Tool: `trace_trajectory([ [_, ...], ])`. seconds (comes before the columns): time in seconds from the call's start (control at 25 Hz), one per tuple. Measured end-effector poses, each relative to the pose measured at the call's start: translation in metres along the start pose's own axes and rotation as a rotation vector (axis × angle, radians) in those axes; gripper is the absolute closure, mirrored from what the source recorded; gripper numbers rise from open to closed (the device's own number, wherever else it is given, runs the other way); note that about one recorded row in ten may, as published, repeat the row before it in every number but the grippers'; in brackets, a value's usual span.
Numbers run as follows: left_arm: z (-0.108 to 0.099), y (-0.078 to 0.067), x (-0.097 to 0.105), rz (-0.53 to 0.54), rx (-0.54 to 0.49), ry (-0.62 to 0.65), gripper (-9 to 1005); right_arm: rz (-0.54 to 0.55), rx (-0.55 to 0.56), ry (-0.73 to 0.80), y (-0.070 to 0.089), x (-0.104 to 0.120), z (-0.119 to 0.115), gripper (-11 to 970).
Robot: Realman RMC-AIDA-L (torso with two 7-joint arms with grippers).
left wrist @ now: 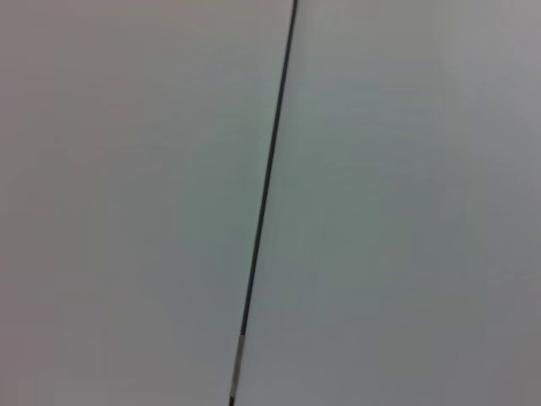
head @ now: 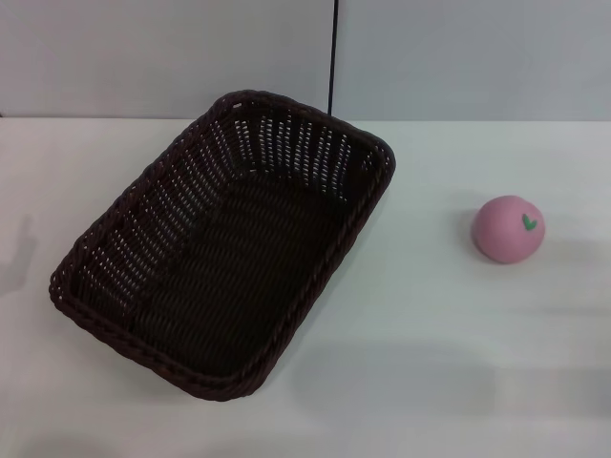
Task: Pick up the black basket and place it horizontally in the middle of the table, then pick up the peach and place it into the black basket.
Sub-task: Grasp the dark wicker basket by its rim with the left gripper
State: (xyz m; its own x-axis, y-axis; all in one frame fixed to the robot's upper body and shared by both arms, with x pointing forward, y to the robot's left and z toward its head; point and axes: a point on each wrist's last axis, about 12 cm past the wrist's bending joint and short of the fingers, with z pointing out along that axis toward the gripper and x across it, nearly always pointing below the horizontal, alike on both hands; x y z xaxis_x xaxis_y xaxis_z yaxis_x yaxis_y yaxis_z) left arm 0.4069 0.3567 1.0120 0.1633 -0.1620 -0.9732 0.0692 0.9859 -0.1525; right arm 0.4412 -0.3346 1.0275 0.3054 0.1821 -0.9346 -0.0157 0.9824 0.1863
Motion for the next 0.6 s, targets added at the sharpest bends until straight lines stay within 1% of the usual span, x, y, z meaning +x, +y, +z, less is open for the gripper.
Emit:
trace_trajectory([
  [0.28, -0.006, 0.004, -0.003, -0.009, -0.012, -0.01, 296, 0.001, 0.0, 0.002, 0.0, 0.0, 0.0, 229],
  [0.36, -0.008, 0.008, -0.005, -0.04, -0.018, -0.019, 299, 0.0, 0.004, 0.003, -0.001, 0.0, -0.001, 229],
  [0.48, -0.009, 0.011, -0.008, -0.057, -0.018, -0.03, 303, -0.001, 0.013, 0.004, -0.002, 0.0, -0.003, 229],
  [0.6, -0.002, 0.022, -0.017, -0.103, 0.051, -0.02, 307, -0.001, 0.021, 0.014, -0.003, 0.001, -0.004, 230],
])
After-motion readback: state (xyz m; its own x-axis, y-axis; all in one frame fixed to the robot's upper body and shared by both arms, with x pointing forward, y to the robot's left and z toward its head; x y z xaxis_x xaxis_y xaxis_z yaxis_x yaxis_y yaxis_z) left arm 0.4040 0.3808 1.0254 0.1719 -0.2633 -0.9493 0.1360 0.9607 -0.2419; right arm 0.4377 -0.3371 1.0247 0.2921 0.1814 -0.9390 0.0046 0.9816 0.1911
